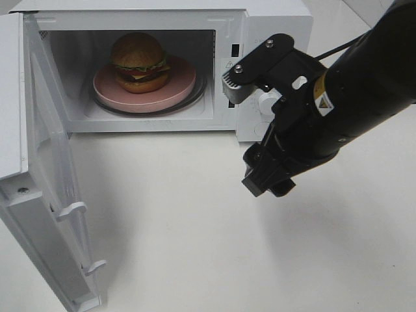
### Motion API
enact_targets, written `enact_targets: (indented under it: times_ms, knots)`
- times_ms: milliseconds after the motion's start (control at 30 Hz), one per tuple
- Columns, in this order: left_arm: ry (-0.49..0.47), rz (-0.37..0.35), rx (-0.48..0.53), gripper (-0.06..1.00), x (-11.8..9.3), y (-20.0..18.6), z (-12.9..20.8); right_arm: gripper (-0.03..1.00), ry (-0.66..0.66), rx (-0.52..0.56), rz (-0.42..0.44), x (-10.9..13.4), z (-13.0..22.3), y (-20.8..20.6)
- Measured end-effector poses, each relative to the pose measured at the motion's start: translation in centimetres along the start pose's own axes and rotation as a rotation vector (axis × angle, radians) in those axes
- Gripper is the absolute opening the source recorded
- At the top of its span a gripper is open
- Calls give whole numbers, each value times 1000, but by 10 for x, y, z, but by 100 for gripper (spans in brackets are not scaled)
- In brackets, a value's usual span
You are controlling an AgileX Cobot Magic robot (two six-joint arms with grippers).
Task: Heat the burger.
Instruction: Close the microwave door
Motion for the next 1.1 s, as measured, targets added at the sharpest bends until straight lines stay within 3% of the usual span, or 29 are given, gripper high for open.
enact_targets:
  times_ms: [467,900,1100]
  knots:
    - [0,0,0,99,0,0,0,76,38,-10,34,-15,23,-64]
    - [0,0,0,99,0,0,0,76,54,-6,47,-23,56,-89]
    - [0,0,0,99,0,0,0,76,96,-56,46,-30,79,-101]
Point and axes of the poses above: a point on each arm's last joint axis where the gripper is mounted, y pointing out along that axis toward the gripper, x along the wrist's bending axis when the last joint is at zero, z = x × y, the point moved 1 cm from there along y, pointing out along that axis toward the gripper, and after that the axes turned 7 degrees about y, right-handed, at the moved point
